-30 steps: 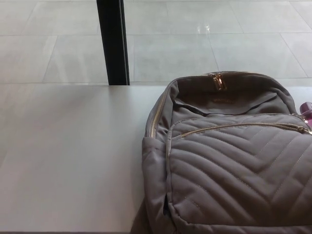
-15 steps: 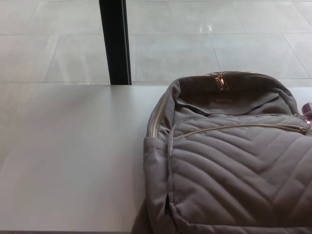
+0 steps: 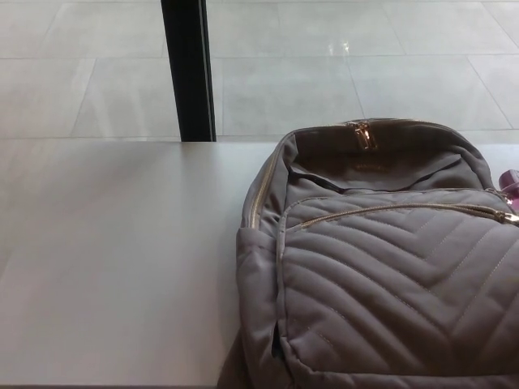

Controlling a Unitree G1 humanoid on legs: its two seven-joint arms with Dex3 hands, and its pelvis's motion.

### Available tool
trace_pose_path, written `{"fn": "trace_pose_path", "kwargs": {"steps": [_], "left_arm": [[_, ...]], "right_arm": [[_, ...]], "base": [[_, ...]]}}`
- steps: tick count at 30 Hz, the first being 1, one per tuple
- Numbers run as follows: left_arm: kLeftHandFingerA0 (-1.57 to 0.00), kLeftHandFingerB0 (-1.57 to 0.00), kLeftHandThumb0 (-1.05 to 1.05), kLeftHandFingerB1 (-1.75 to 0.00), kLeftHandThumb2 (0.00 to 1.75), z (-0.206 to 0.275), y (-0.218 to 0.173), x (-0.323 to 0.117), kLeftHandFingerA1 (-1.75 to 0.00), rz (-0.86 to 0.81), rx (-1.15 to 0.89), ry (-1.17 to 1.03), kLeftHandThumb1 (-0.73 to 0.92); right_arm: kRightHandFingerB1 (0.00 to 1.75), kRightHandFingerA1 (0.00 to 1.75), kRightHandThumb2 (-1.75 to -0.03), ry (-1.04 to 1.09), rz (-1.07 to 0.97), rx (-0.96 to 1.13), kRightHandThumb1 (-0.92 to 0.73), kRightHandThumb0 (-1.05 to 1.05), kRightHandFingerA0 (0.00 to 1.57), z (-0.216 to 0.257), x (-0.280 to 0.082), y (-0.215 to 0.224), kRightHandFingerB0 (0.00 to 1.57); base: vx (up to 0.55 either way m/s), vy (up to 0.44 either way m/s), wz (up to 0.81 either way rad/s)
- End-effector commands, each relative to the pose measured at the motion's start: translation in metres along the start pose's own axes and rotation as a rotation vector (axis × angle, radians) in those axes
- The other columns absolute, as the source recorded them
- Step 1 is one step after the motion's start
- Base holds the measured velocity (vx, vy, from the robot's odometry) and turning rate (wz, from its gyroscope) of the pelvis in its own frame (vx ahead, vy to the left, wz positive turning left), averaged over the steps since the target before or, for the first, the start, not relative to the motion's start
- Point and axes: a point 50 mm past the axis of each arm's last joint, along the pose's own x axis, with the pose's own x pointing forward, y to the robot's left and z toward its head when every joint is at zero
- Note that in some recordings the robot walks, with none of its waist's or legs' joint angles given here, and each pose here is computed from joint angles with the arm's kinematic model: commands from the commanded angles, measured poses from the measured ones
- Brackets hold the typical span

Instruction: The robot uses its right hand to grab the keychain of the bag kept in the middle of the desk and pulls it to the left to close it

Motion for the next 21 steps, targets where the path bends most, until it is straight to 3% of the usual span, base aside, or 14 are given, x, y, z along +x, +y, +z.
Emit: {"fn": "trace_pose_path", "kwargs": {"steps": [1, 2, 3, 4, 6, 8, 10, 11, 12, 14, 15, 16, 18, 21], "left_arm": [[-0.73, -0.55, -1.05, -1.13, 0.83, 0.0, 0.004, -0.005, -1.15, 0.038, 0.005, -0.038, 0.91], [-0.72, -0.54, -1.05, -1.13, 1.26, 0.0, 0.004, -0.005, -1.15, 0.042, 0.01, -0.037, 0.71], [-0.72, -0.54, -1.05, -1.14, 0.83, 0.0, 0.005, -0.005, -1.15, 0.041, 0.008, -0.035, 0.88], [-0.7, -0.55, -1.05, -1.14, 1.26, 0.0, 0.005, -0.004, -1.18, 0.037, -0.01, -0.034, 0.65], [-0.74, -0.57, -1.05, -1.13, 0.83, 0.0, 0.005, -0.004, -1.15, 0.038, -0.017, -0.033, 0.87], [-0.71, -0.56, -1.05, -1.14, 1.26, 0.0, 0.006, -0.004, -1.17, 0.04, -0.018, -0.033, 0.65], [-0.74, -0.56, -1.05, -1.13, 0.83, 0.001, 0.006, -0.004, -1.14, 0.037, -0.015, -0.041, 0.88], [-0.72, -0.55, -1.05, -1.14, 1.26, 0.002, 0.007, -0.003, -1.16, 0.043, -0.007, -0.038, 0.67], [-0.74, -0.56, -1.05, -1.13, 0.83, 0.002, 0.006, -0.003, -1.14, 0.043, -0.01, -0.037, 0.87], [-0.74, -0.57, -1.05, -1.13, 0.84, 0.002, 0.007, -0.003, -1.15, 0.042, -0.019, -0.037, 0.87], [-0.72, -0.56, -1.05, -1.13, 1.25, 0.002, 0.007, -0.003, -1.16, 0.045, -0.021, -0.037, 0.67], [-0.75, -0.61, -1.05, -1.12, 0.83, 0.002, 0.006, -0.003, -1.14, 0.046, -0.016, -0.036, 0.89], [-0.74, -0.59, -1.05, -1.12, 0.84, 0.001, 0.006, -0.004, -1.14, 0.045, -0.007, -0.033, 0.89], [-0.74, -0.58, -1.05, -1.13, 0.84, 0.0, 0.006, -0.004, -1.14, 0.047, -0.005, -0.034, 0.89]], "right_arm": [[1.75, 1.75, -1.18, 0.061, 0.107, 0.09, -0.55, -0.11, 0.94, 0.014, 0.011, 0.031, 0.67], [1.75, 1.75, -1.22, 0.055, 0.118, 0.068, -0.53, -0.1, 0.93, 0.014, 0.011, 0.034, 0.67], [1.75, 1.75, -1.28, 0.049, 0.131, 0.041, -0.47, -0.14, 0.93, 0.012, 0.01, 0.036, 0.68], [1.66, 1.75, -1.3, 0.057, 0.142, 0.001, -0.46, -0.16, 0.91, 0.009, 0.009, 0.038, 0.76], [1.63, 1.75, -1.3, 0.072, 0.139, -0.011, -0.48, -0.15, 0.93, 0.009, 0.008, 0.037, 0.77], [1.45, 1.75, -1.23, 0.092, 0.121, -0.027, -0.54, -0.09, 0.95, 0.005, 0.007, 0.031, 0.78], [1.29, 1.75, -1.14, 0.114, 0.087, -0.07, -0.6, -0.09, 0.94, 0.001, 0.006, 0.021, 0.8], [1.08, 1.75, -1.07, 0.122, 0.078, -0.073, -0.64, -0.1, 0.91, 0.0, 0.005, 0.018, 0.76], [0.89, 1.75, -0.94, 0.142, 0.067, -0.08, -0.7, -0.14, 0.91, -0.003, 0.005, 0.013, 0.73], [0.67, 1.73, -0.73, 0.153, 0.082, -0.101, -0.78, -0.21, 0.94, -0.005, 0.004, 0.007, 0.65], [0.58, 1.71, -0.66, 0.163, 0.086, -0.123, -0.81, -0.29, 0.85, -0.006, 0.003, 0.004, 0.61], [0.63, 1.26, -0.99, 0.164, 0.094, -0.159, -0.65, -0.44, 0.96, -0.009, 0.002, 0.0, 0.5], [0.57, 1.17, -1.0, 0.178, 0.091, -0.208, -0.63, -0.44, 0.84, -0.011, 0.0, -0.003, 0.38], [0.43, 1.46, -0.65, 0.18, 0.087, -0.262, -0.76, -0.45, 0.7, -0.011, 0.0, -0.003, 0.43]], "base": [[0.0, 0.0, 0.0], [0.0, 0.0, 0.0], [0.0, 0.0, 0.0], [0.0, 0.0, 0.0], [0.0, 0.0, 0.0], [0.0, 0.0, 0.0], [0.0, 0.0, 0.0], [0.0, 0.0, 0.0], [0.0, 0.0, 0.0], [0.0, 0.0, 0.0], [0.0, 0.0, 0.0], [0.0, 0.0, 0.0], [0.0, 0.0, 0.0], [0.0, 0.0, 0.0]]}}
